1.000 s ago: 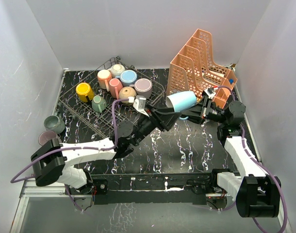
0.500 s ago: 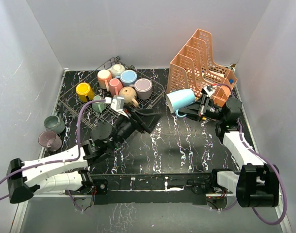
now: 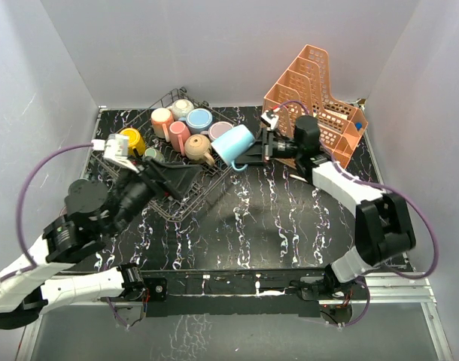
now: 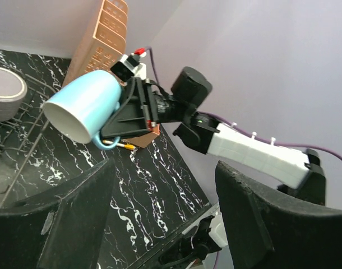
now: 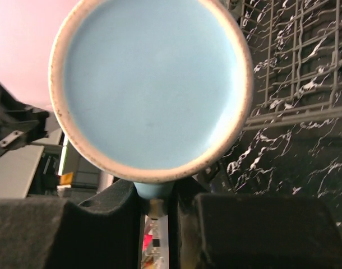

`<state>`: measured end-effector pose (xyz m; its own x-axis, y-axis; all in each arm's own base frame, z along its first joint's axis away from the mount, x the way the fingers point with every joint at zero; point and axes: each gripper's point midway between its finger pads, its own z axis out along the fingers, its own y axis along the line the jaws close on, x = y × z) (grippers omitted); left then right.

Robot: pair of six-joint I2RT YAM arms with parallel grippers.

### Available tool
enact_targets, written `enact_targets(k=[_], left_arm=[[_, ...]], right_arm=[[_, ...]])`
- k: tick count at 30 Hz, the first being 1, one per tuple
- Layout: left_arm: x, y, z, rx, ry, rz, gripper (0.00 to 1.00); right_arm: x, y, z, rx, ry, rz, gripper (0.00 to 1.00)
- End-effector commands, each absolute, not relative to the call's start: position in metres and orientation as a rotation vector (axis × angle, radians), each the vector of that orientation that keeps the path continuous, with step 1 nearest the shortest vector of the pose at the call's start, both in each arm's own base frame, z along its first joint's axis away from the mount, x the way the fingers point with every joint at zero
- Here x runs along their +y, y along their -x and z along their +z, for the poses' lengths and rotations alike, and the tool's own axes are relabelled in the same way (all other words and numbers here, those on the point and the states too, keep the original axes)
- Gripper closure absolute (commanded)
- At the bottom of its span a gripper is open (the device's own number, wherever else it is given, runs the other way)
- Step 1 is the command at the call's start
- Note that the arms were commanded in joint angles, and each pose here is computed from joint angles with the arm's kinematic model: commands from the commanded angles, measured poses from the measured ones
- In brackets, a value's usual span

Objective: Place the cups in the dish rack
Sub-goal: Pick up the cup at the center of the board, then turn the cup upside down in the dish rack.

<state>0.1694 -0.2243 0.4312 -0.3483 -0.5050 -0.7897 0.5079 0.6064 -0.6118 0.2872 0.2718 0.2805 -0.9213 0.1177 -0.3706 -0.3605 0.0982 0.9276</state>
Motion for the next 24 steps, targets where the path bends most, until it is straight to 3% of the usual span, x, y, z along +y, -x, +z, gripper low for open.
enact_targets(k=[1,12,24], left_arm=[[-0.197,-0.161,0.428,1.658,0.005,-0.993,0.3],[-0.192,-0.152,0.448,1.607,-0.045,-1.027,0.28],[-0.188,-0.149,0.45,1.576,-0.041,-1.055,0.28]], right_arm=[[0.31,-0.312,0.297,1.898,0.469,1.756,0.92],[0.408,-0.355,0.245,1.951,0.674,1.507,0.92],[0.466,-0.39,0.202,1.974,0.705,1.292,0.92]])
